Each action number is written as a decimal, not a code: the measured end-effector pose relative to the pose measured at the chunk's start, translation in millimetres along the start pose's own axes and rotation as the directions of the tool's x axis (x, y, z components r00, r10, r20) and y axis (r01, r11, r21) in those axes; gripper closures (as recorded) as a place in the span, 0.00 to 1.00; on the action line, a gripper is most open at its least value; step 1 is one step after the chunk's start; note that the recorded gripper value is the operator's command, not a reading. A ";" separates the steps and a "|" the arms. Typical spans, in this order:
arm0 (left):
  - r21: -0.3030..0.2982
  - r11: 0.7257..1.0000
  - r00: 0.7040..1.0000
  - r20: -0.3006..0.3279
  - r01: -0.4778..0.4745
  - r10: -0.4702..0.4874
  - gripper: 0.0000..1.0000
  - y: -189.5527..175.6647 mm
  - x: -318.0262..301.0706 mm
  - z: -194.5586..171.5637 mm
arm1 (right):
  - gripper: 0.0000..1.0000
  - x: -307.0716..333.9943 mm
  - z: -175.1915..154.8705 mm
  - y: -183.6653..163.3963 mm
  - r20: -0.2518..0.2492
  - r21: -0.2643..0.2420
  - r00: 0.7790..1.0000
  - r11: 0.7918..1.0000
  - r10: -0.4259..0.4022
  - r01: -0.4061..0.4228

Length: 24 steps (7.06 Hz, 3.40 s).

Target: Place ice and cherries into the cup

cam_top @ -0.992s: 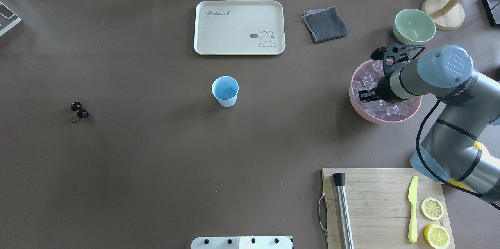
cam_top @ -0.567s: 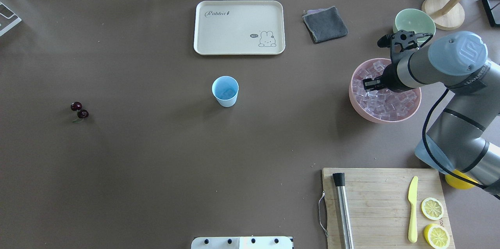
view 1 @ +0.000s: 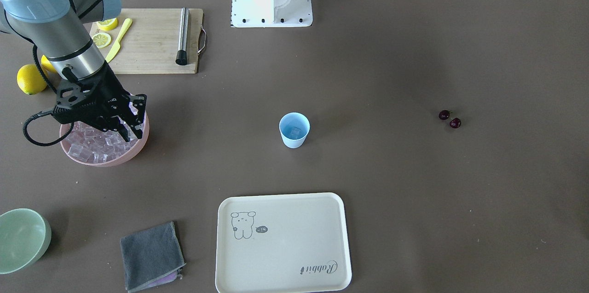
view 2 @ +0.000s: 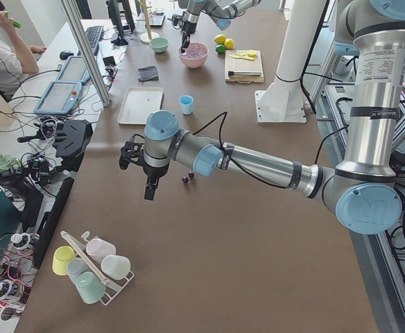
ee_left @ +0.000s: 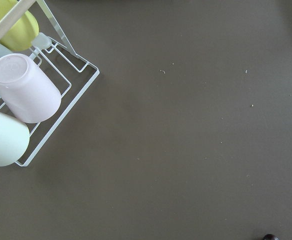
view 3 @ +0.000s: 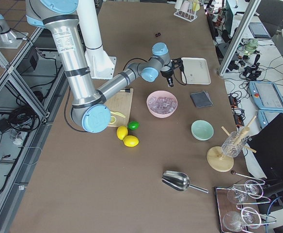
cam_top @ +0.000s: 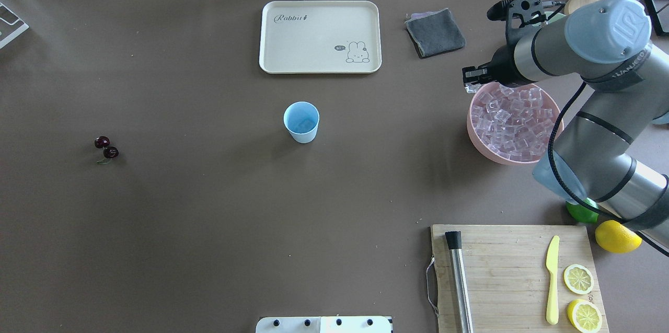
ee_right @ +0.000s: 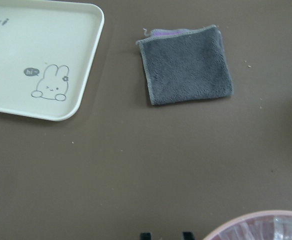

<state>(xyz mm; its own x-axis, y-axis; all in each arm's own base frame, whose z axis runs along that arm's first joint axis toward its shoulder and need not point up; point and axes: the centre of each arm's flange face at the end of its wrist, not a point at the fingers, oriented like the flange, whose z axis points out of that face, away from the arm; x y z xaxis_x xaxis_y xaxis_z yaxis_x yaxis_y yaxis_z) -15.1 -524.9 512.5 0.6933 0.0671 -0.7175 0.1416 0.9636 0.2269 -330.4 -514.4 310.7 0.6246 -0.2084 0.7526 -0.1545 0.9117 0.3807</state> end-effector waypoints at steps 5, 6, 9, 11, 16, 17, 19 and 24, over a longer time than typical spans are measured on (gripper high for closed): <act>-0.014 1.000 1.000 -0.009 -0.003 0.003 0.02 0.9 2.0 5.9 | 1.00 -199.0 2.2 -29.7 0.160 0.102 0.979 0.989 -0.124 0.108; -0.017 1.000 1.000 -0.010 -0.005 0.005 0.02 1.3 3.0 7.6 | 1.00 -229.9 14.0 -25.0 0.159 0.112 0.977 0.986 -0.139 0.122; -0.026 1.000 1.000 -0.010 -0.006 0.006 0.02 2.5 3.2 12.2 | 1.00 -297.1 47.3 -7.0 0.163 0.088 0.972 0.983 -0.172 0.159; -0.030 1.000 1.000 -0.009 -0.004 0.004 0.02 3.0 1.5 14.5 | 1.00 -301.3 74.6 -0.2 0.148 0.069 0.973 0.983 -0.179 0.171; -0.029 0.999 1.000 -0.012 -0.012 0.012 0.02 0.3 6.2 15.0 | 0.00 -294.2 94.0 2.1 0.136 0.076 0.972 0.980 -0.193 0.184; -0.022 1.000 1.000 -0.015 -0.019 0.019 0.02 -3.3 10.4 12.1 | 0.00 -287.8 84.4 -5.3 0.145 0.084 0.970 0.979 -0.194 0.184; -0.005 0.999 0.999 -0.013 -0.032 0.032 0.02 -11.9 18.1 6.6 | 0.00 -232.2 55.6 -35.2 0.181 0.056 0.966 0.983 -0.184 0.177; -0.004 0.999 0.997 -0.051 0.050 -0.051 0.02 -28.6 80.0 20.7 | 0.00 69.1 -44.6 -103.4 0.184 -0.009 0.947 0.963 -0.263 0.269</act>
<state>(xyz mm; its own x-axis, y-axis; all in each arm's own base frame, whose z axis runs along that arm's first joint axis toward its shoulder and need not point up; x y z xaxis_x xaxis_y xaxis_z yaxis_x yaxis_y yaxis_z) 51.0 -552.4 462.2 0.6482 0.0315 -0.7608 0.1738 0.9666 0.1882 -237.2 -607.4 299.4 0.4911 -0.5020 0.7119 0.0259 0.8253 0.5641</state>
